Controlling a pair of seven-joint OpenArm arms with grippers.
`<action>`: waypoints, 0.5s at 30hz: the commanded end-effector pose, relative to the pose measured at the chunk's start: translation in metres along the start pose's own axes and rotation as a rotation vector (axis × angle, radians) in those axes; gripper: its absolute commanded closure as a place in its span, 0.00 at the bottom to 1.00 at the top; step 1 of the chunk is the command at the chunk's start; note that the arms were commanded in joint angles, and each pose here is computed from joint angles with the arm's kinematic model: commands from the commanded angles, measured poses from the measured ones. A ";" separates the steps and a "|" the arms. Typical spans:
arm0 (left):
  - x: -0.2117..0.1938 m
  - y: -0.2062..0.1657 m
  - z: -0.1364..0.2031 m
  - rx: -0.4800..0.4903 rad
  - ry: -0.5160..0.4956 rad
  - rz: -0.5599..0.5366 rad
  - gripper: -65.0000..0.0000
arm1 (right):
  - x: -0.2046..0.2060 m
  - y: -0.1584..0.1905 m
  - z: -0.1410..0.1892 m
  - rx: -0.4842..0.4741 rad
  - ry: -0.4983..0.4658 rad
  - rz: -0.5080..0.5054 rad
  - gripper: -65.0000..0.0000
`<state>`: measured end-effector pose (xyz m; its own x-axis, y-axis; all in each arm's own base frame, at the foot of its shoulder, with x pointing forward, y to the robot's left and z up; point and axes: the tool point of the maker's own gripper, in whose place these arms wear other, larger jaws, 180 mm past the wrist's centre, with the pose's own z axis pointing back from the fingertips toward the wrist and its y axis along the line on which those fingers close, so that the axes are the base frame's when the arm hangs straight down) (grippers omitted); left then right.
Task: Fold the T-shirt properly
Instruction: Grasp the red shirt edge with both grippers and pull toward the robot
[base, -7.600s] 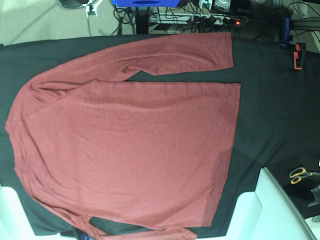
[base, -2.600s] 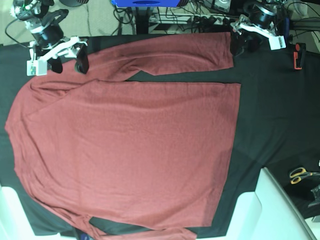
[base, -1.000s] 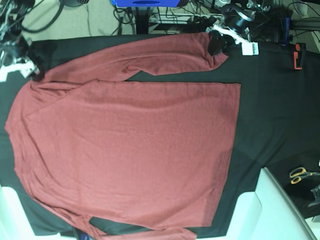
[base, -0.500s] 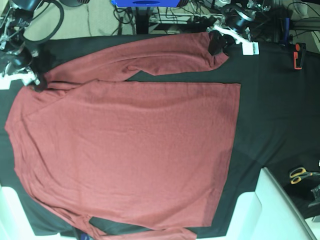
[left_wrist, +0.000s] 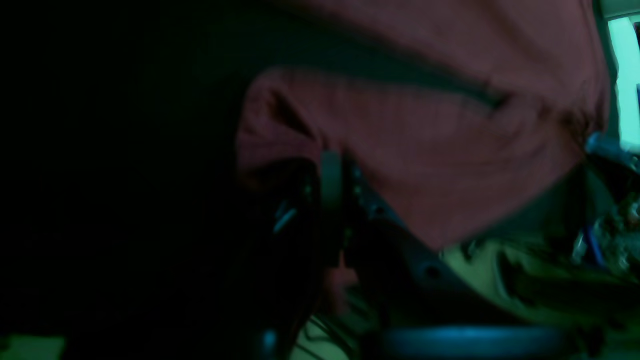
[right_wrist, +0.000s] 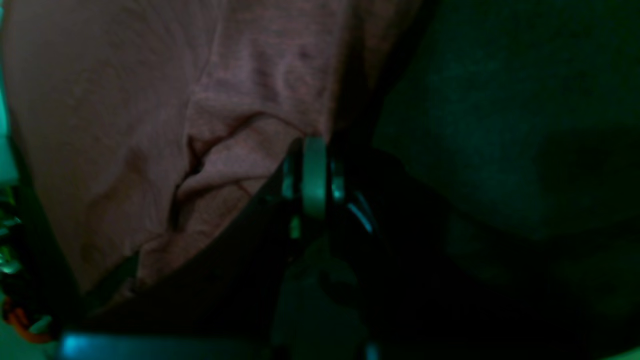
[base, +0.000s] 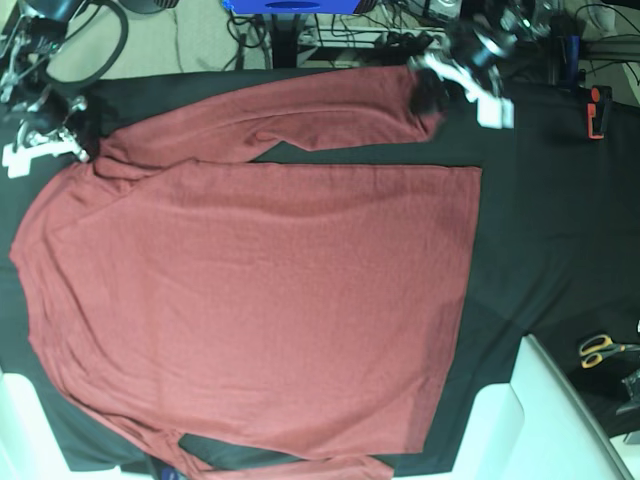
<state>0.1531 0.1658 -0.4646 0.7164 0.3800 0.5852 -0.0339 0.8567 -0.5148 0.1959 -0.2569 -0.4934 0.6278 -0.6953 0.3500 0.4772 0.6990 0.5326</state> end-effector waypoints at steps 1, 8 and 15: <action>0.015 -0.002 0.004 -0.005 -0.028 -0.016 1.00 | 0.019 0.005 0.006 0.012 -0.044 0.026 1.00; 0.047 -0.010 -0.001 -0.011 0.005 -0.080 1.00 | 0.034 0.009 0.006 -0.044 -0.030 -0.058 1.00; 0.064 -0.009 -0.009 -0.005 0.020 -0.087 1.00 | 0.059 0.013 0.005 -0.078 -0.048 -0.133 1.00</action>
<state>0.1964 0.1769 -0.4397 0.7605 0.2911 0.5804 0.0137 0.8865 -0.4625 0.2260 -0.2778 -0.4742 0.5434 -0.7934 0.2742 0.6177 0.5991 0.5094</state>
